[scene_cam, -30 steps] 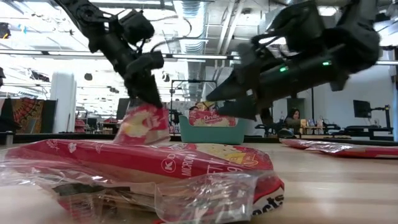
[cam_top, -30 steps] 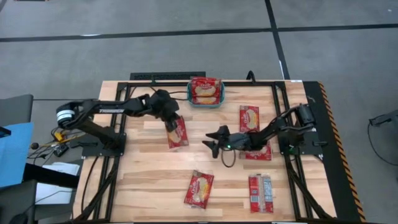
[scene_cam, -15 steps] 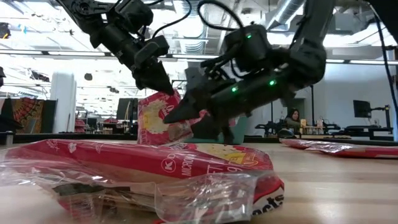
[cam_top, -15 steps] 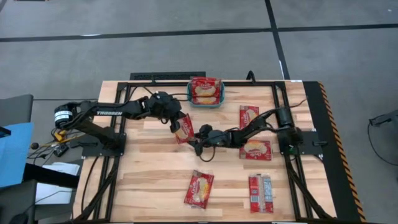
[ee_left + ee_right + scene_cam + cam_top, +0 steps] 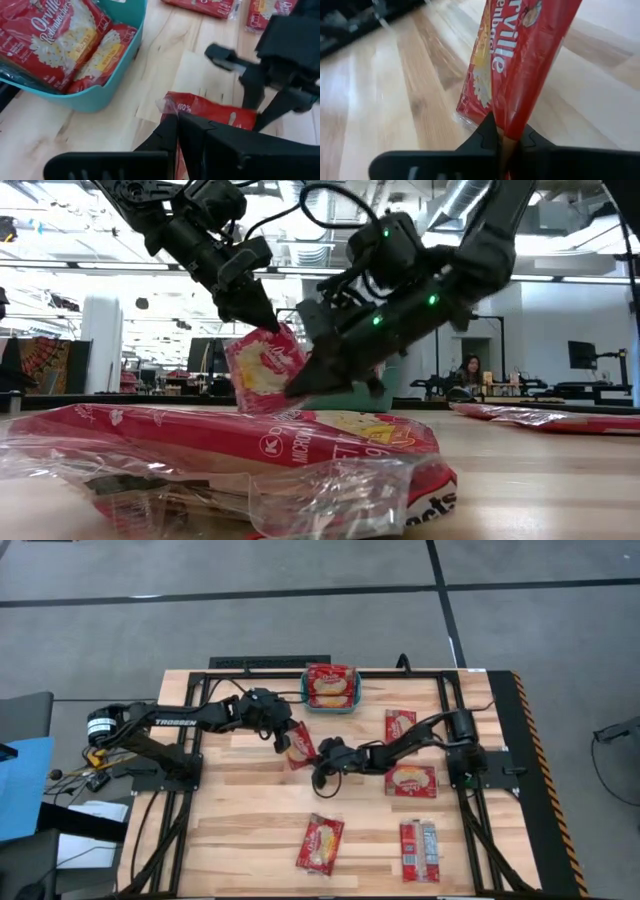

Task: Sort popcorn bags into baskets
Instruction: Put the red popcorn bag into the blue bin

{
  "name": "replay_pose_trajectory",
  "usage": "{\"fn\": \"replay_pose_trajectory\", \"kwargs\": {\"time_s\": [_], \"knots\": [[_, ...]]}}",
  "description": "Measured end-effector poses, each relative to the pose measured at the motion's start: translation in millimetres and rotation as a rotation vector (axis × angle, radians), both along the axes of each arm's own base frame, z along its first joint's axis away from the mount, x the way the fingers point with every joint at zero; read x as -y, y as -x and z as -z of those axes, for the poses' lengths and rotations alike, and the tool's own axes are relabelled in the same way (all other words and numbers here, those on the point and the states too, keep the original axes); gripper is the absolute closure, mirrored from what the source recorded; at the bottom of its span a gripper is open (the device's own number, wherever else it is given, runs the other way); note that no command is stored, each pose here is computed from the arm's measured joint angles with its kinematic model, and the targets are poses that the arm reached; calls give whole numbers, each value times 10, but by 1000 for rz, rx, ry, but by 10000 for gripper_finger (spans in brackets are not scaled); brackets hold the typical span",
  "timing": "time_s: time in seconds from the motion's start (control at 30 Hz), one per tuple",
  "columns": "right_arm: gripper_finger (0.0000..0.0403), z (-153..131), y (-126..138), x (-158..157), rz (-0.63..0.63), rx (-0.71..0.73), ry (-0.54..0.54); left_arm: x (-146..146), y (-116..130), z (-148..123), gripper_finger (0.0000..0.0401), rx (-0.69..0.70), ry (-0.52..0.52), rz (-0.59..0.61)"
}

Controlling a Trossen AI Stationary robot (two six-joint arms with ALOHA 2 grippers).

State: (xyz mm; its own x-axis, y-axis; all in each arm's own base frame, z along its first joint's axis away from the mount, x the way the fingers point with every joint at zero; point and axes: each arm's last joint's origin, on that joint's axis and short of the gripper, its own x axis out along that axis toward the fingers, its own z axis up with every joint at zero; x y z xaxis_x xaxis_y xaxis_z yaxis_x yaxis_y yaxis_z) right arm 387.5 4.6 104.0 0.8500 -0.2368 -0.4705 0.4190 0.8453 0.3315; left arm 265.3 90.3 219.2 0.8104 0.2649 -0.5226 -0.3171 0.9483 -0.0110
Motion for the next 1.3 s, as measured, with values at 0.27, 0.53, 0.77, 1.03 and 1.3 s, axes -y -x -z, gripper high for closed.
{"fn": "replay_pose_trajectory", "kwargs": {"time_s": [0.27,0.53,0.77,1.03,1.3], "knots": [[389,-501,311,198,-79,-251,129,-4,-7,-14,401,2,-37,27],[390,-956,660,491,-217,-353,205,-11,-33,-65,366,41,-108,62],[390,-1166,848,559,-367,-369,269,-13,-52,-103,239,78,-145,94],[390,-1150,873,513,-504,-391,307,25,-95,-190,86,191,-159,269],[390,-1221,833,507,-527,-376,345,53,-103,-194,98,211,-125,316]]}}
